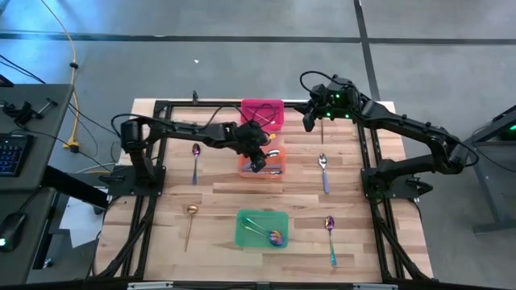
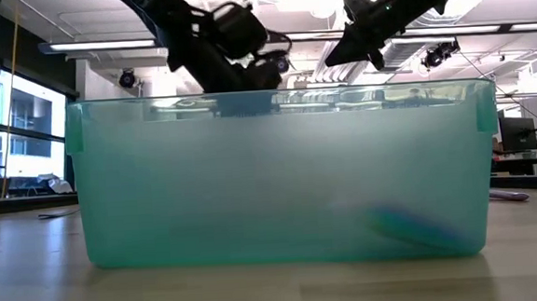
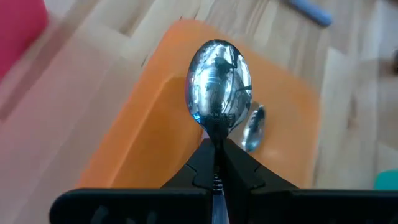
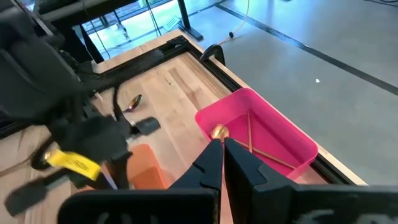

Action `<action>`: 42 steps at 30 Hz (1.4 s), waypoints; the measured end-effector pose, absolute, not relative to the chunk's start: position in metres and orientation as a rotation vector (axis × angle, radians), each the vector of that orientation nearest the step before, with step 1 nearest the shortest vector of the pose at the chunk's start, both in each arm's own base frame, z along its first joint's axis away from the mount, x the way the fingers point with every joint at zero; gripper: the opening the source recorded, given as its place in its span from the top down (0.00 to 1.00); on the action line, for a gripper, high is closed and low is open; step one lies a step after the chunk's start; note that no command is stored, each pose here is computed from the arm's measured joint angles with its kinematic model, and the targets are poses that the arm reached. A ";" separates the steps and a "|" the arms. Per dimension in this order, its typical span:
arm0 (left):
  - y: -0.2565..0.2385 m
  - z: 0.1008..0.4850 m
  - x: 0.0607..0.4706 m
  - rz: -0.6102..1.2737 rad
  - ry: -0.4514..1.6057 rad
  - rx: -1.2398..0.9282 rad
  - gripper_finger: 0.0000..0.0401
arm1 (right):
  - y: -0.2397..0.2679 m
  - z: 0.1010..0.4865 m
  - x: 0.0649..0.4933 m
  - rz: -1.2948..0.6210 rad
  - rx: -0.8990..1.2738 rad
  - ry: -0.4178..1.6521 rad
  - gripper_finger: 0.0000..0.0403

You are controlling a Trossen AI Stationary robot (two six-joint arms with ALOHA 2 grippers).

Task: Sort silverware by color (type)
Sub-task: Put the purple spoon into the orange bin, then put the gold spoon into the red bin

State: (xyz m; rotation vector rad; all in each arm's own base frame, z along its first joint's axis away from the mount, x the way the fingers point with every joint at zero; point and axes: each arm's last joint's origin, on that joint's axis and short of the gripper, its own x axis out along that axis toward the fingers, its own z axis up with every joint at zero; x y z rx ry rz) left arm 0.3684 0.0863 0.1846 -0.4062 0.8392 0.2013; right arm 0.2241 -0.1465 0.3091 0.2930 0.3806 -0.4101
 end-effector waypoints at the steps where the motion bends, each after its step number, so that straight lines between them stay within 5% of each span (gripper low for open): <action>1: 0.087 0.181 0.371 0.202 0.845 -0.407 1.00 | -0.146 0.309 0.224 -0.410 0.293 0.381 1.00; 17: 0.095 0.185 0.363 0.246 0.880 -0.463 0.86 | -0.169 0.270 0.219 -0.690 0.456 0.613 1.00; 24: 0.099 0.205 0.343 0.291 0.750 -0.436 0.99 | -0.194 0.232 0.220 -0.850 0.553 0.756 0.91; 32: 0.099 0.213 0.291 0.343 0.476 -0.488 1.00 | -0.224 0.193 0.197 -1.069 0.744 0.902 0.74; 42: 0.097 0.206 0.250 0.428 0.387 -0.548 1.00 | -0.249 0.143 0.192 -1.185 0.893 0.973 0.72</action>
